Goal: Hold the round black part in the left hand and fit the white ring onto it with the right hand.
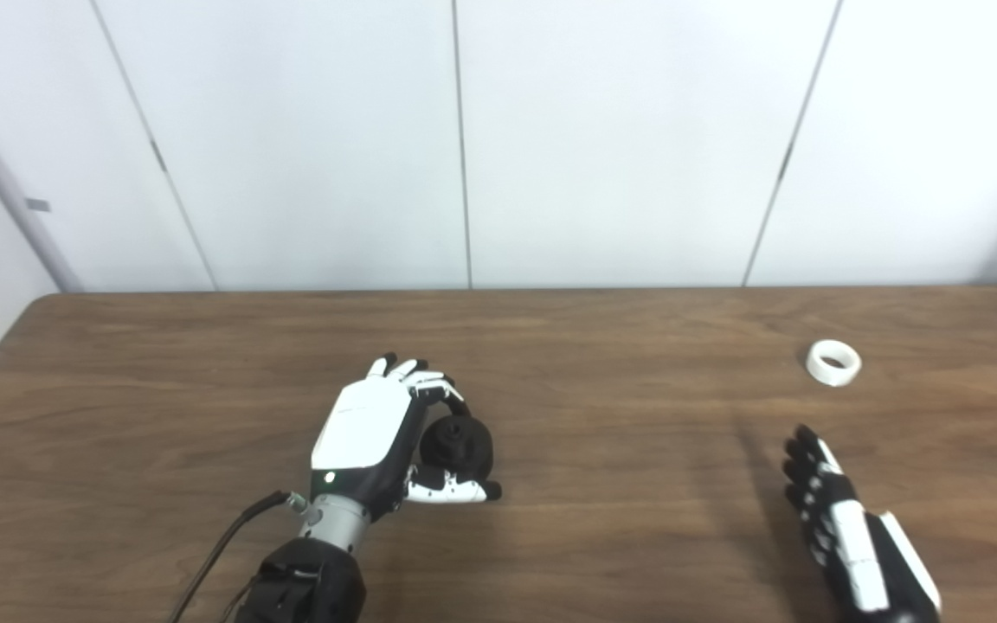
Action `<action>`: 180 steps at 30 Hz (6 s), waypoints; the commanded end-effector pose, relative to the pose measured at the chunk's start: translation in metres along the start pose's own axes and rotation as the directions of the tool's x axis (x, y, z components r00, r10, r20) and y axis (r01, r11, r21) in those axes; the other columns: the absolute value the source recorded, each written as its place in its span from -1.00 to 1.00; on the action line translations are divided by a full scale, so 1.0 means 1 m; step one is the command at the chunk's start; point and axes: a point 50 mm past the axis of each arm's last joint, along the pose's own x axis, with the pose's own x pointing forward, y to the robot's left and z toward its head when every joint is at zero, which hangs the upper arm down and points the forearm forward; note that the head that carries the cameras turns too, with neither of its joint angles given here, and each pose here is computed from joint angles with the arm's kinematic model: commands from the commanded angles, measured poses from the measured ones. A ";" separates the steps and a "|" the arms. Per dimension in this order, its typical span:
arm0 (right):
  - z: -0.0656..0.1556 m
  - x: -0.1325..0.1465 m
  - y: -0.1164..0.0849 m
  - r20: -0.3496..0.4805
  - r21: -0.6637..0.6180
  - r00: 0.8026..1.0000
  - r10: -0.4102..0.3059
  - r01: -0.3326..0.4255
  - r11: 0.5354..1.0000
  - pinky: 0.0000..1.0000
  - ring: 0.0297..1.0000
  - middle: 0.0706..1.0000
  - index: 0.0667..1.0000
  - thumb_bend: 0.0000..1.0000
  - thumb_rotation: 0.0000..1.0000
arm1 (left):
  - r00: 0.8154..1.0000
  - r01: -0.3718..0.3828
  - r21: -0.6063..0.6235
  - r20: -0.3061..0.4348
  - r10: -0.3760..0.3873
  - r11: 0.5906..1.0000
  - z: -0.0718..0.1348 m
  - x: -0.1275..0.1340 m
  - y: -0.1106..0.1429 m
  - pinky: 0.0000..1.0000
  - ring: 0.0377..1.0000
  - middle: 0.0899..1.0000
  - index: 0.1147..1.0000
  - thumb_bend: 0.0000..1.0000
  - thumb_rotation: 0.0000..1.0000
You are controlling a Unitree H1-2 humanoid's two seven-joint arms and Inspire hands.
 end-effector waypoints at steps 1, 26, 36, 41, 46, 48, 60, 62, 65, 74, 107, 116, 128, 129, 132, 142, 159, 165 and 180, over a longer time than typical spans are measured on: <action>0.020 0.007 0.000 0.077 -0.025 0.997 0.011 -0.009 1.000 0.95 0.97 0.96 0.95 0.33 1.00 | 0.998 -0.037 0.017 0.044 0.036 0.999 0.007 0.006 0.005 1.00 0.82 0.57 -0.17 0.05 -0.90; 0.051 0.016 0.010 0.107 -0.078 0.994 0.014 -0.006 0.997 0.95 0.96 0.96 0.96 0.36 1.00 | 0.995 0.081 -0.026 0.055 -0.079 0.996 0.013 -0.006 -0.044 1.00 0.81 0.55 -0.17 0.05 -0.90; 0.055 0.017 0.008 0.113 -0.073 0.993 0.011 -0.003 0.997 0.92 0.95 0.96 0.95 0.35 1.00 | 0.996 0.085 -0.083 0.048 -0.081 0.993 0.013 -0.008 -0.048 1.00 0.80 0.53 -0.17 0.05 -0.90; 0.059 0.019 0.006 0.117 -0.081 0.993 0.017 -0.007 0.997 0.93 0.96 0.95 0.96 0.33 1.00 | 0.996 0.094 -0.170 0.018 -0.093 0.981 0.009 -0.010 -0.056 1.00 0.80 0.54 -0.16 0.05 -0.90; 0.060 0.020 0.005 0.113 -0.080 0.993 0.015 -0.005 0.997 0.93 0.96 0.95 0.97 0.34 1.00 | 0.994 0.101 -0.215 -0.008 -0.106 0.971 0.004 -0.010 -0.064 1.00 0.80 0.54 -0.16 0.05 -0.90; 0.061 0.020 0.005 0.112 -0.080 0.993 0.020 -0.011 0.997 0.93 0.96 0.96 0.97 0.33 1.00 | 0.994 0.103 -0.228 -0.013 -0.108 0.968 0.001 -0.010 -0.067 1.00 0.80 0.55 -0.16 0.05 -0.90; 0.064 0.023 0.005 0.125 -0.100 0.992 0.024 -0.011 0.995 0.94 0.95 0.96 0.96 0.36 1.00 | 0.995 0.098 -0.202 0.001 -0.099 0.975 -0.004 -0.009 -0.073 1.00 0.78 0.54 -0.16 0.05 -0.90; 0.064 0.024 0.004 0.125 -0.100 0.992 0.025 -0.012 0.995 0.94 0.95 0.97 0.97 0.37 1.00 | 0.995 0.099 -0.198 0.006 -0.100 0.975 -0.005 -0.009 -0.073 1.00 0.79 0.54 -0.16 0.05 -0.90; 0.064 0.025 0.003 0.128 -0.098 0.992 0.020 -0.007 0.995 0.94 0.96 0.95 0.97 0.38 1.00 | 0.995 0.098 -0.190 0.010 -0.098 0.977 -0.006 -0.009 -0.073 1.00 0.80 0.54 -0.16 0.05 -0.90; 0.080 0.041 -0.007 0.204 -0.291 0.977 -0.064 0.123 0.949 0.68 0.80 0.82 0.80 0.16 0.64 | 0.995 0.103 -0.174 0.012 -0.103 0.979 -0.009 -0.010 -0.071 1.00 0.80 0.54 -0.16 0.05 -0.90; 0.126 0.185 -0.106 0.088 -0.899 0.984 -0.157 0.146 0.413 1.00 1.00 0.92 0.46 0.60 -0.47 | 0.992 0.127 -0.168 0.018 -0.125 0.978 -0.032 -0.018 -0.061 1.00 0.79 0.53 -0.16 0.05 -0.90; 0.131 0.219 -0.115 -0.022 -0.907 0.978 -0.206 0.067 0.415 0.98 1.00 0.90 0.45 0.60 -0.44 | 0.992 0.125 -0.174 0.026 -0.122 0.977 -0.036 -0.021 -0.055 1.00 0.79 0.53 -0.16 0.05 -0.90; 0.131 0.240 -0.118 -0.068 -0.900 0.968 -0.241 0.045 0.434 0.93 0.98 0.86 0.44 0.59 -0.43 | 0.992 0.130 -0.158 0.026 -0.127 0.979 -0.039 -0.025 -0.053 1.00 0.77 0.52 -0.16 0.05 -0.90; 0.132 0.241 -0.118 -0.070 -0.900 0.968 -0.243 0.043 0.434 0.93 0.98 0.86 0.44 0.58 -0.43 | 0.992 0.129 -0.158 0.026 -0.127 0.979 -0.039 -0.025 -0.053 1.00 0.77 0.52 -0.16 0.05 -0.90; 0.132 0.243 -0.119 -0.077 -0.904 0.966 -0.245 0.036 0.427 0.93 0.97 0.85 0.44 0.58 -0.42 | 0.991 0.131 -0.158 0.025 -0.128 0.979 -0.038 -0.025 -0.054 1.00 0.77 0.52 -0.16 0.05 -0.90; 0.131 0.247 -0.120 -0.100 -0.911 0.965 -0.243 0.009 0.412 0.93 0.98 0.84 0.43 0.60 -0.40 | 0.992 0.129 -0.174 0.019 -0.128 0.976 -0.036 -0.023 -0.053 1.00 0.78 0.52 -0.16 0.05 -0.90; 0.118 0.249 -0.123 -0.157 -0.922 0.952 -0.261 -0.046 0.384 0.95 0.98 0.85 0.39 0.60 -0.45 | 0.992 0.126 -0.163 0.018 -0.124 0.979 -0.038 -0.025 -0.050 1.00 0.78 0.53 -0.16 0.05 -0.90; 0.115 0.248 -0.126 -0.166 -0.922 0.949 -0.269 -0.053 0.383 0.96 0.98 0.85 0.40 0.60 -0.45 | 0.992 0.124 -0.162 0.019 -0.123 0.979 -0.039 -0.025 -0.050 1.00 0.77 0.52 -0.16 0.05 -0.90; 0.112 0.248 -0.125 -0.164 -0.925 0.949 -0.269 -0.053 0.377 0.92 0.96 0.83 0.36 0.61 -0.41 | 0.992 0.129 -0.159 0.022 -0.127 0.979 -0.038 -0.024 -0.050 1.00 0.78 0.52 -0.16 0.05 -0.90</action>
